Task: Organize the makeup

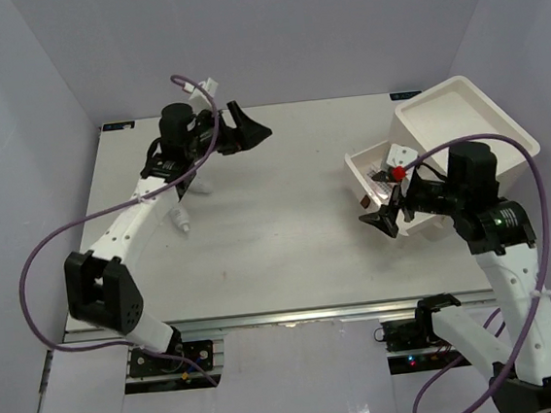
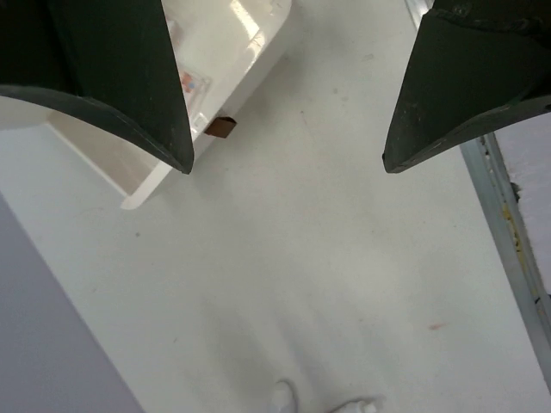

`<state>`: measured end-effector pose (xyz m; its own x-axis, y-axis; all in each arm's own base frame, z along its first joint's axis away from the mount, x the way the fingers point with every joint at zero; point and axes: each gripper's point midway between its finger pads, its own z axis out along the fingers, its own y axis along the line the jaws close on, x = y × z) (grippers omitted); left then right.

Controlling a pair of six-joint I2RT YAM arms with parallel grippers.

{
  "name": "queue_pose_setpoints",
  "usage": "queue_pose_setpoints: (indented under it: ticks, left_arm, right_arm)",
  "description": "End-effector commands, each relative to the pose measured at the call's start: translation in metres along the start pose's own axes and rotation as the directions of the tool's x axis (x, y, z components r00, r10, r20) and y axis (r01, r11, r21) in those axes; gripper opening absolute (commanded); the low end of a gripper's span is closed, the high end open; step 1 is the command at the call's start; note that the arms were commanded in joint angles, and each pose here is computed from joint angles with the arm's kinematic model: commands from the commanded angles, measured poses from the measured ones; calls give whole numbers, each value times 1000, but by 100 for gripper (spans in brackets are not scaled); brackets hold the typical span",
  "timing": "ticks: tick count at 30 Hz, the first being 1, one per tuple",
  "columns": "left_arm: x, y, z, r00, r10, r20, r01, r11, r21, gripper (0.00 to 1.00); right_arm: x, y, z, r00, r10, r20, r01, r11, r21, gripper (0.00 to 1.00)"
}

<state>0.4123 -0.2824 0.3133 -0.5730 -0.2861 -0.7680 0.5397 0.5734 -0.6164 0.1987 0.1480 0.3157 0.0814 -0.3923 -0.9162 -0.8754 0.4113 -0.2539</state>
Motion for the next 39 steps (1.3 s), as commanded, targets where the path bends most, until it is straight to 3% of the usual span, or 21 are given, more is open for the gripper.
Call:
queue_pose_setpoints:
  ticks: [1,2,4,7,15,19,24,30,39]
  left_arm:
    - [52,38,-62,998,48,-44,-53,993,-103,98]
    - [55,43,-77,998,59,-25,-62,989,-137,98]
    - [65,55,-99,996,86,-6,-85,974,-212,98]
    - [83,76,-132,988,148,39,-127,936,-330,98]
    - [70,69,-175,948,260,184,-167,897,-410,98]
    - [70,65,-177,945,266,188,-174,900,-400,98]
    - [70,59,-176,945,266,189,-180,909,-376,98]
    - [70,56,-177,943,270,193,-186,912,-366,98]
    - [72,54,-175,946,265,186,-189,918,-349,98]
  right_arm:
    - [39,0,37,985,137,-100,-147,984,-102,89]
    - [47,0,44,980,147,-132,-162,981,-109,83]
    - [59,5,59,969,127,-211,-154,981,-115,63]
    - [79,9,82,938,97,-331,-135,986,-94,46]
    - [148,-12,114,799,141,-584,-126,990,67,35]
    - [173,-37,109,724,183,-666,-47,975,217,36]
    - [201,-71,87,628,243,-739,98,918,384,47]
    - [204,-108,59,588,313,-745,186,845,502,55]
    - [213,-140,39,553,342,-760,248,803,542,69]
